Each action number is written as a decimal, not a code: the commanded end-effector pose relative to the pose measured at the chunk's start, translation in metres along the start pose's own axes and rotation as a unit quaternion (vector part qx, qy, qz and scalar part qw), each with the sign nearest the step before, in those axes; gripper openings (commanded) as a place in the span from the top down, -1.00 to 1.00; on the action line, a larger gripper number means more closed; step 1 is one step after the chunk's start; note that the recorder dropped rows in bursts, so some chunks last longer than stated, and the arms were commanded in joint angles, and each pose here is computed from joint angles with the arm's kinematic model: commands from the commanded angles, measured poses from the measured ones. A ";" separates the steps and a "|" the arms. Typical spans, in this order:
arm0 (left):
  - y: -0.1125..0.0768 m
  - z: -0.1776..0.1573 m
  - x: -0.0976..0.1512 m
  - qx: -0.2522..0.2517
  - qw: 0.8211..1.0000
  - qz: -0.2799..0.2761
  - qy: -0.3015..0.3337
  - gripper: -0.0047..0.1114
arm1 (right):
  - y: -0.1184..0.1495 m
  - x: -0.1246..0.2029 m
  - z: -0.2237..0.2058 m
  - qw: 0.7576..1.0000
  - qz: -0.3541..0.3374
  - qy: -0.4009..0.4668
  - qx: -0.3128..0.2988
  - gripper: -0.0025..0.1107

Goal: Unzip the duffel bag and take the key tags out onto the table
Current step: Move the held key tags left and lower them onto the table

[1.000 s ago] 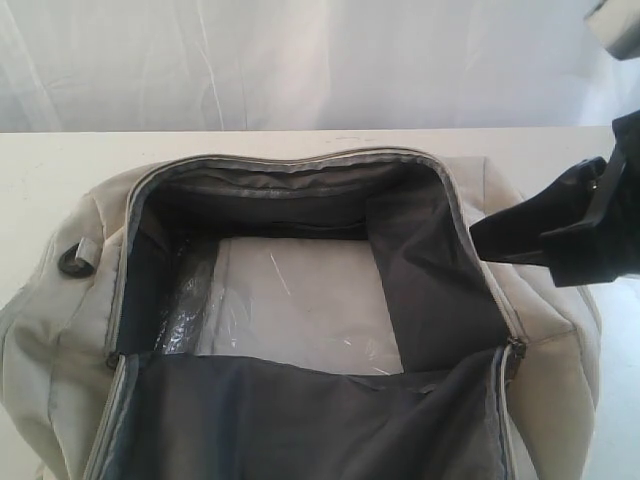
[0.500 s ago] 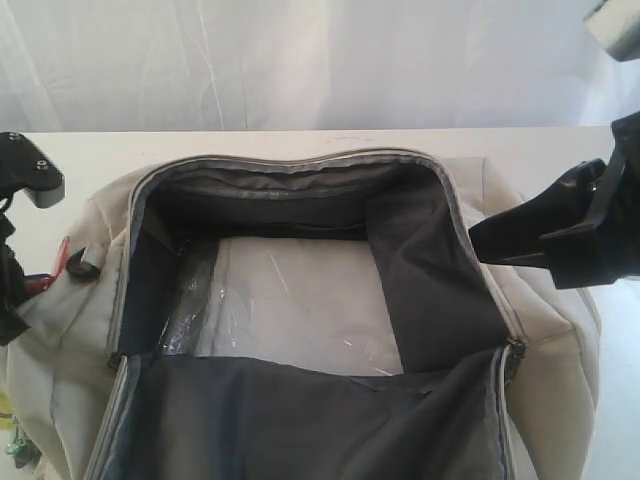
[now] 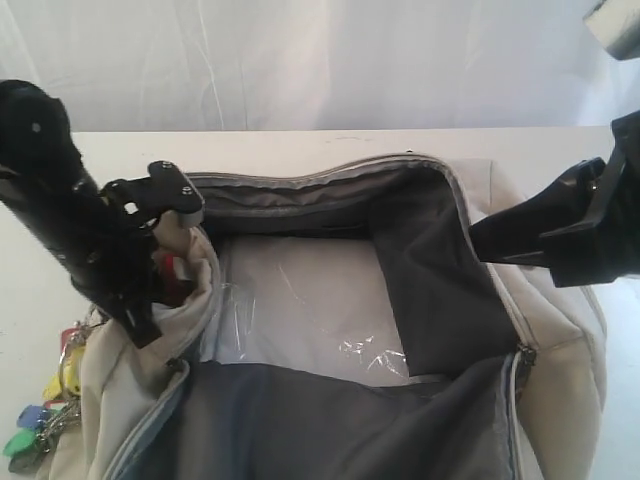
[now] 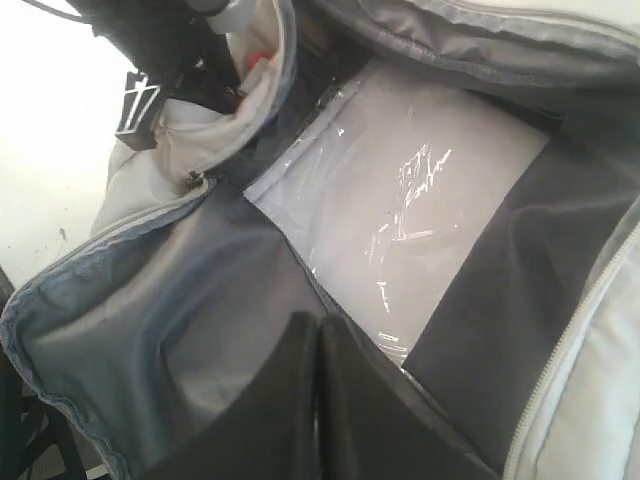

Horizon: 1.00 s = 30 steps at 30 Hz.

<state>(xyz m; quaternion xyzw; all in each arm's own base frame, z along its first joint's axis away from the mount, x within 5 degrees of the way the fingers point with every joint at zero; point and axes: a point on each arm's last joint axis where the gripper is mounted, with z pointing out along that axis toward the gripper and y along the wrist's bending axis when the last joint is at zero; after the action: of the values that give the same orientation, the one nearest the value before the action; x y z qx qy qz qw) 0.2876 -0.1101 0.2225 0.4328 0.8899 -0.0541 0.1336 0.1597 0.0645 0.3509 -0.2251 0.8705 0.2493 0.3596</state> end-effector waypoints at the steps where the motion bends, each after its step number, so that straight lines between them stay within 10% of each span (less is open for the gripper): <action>1: -0.016 0.013 -0.041 0.044 0.998 -0.005 -0.042 0.92 | 0.000 0.000 0.001 1.000 -0.003 -0.003 -0.001 0.96; 12: -0.032 0.025 -0.104 0.077 0.994 0.036 -0.064 0.92 | 0.000 0.001 0.001 1.000 -0.006 0.005 -0.001 0.96; 21: 0.028 -0.096 -0.056 -0.049 0.999 -0.014 0.004 0.92 | 0.000 0.002 0.001 1.000 -0.007 0.010 -0.003 0.96; 30: 0.048 -0.044 -0.021 -0.034 0.997 -0.054 0.033 0.92 | -0.001 0.001 0.001 1.000 -0.007 0.005 0.002 0.96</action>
<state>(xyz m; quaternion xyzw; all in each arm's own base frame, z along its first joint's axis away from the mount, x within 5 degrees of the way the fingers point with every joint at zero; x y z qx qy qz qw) 0.3305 -0.0876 0.2887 0.3854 0.9142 -0.0070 0.1250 0.1592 0.0641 0.3501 -0.2285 0.8723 0.2459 0.3556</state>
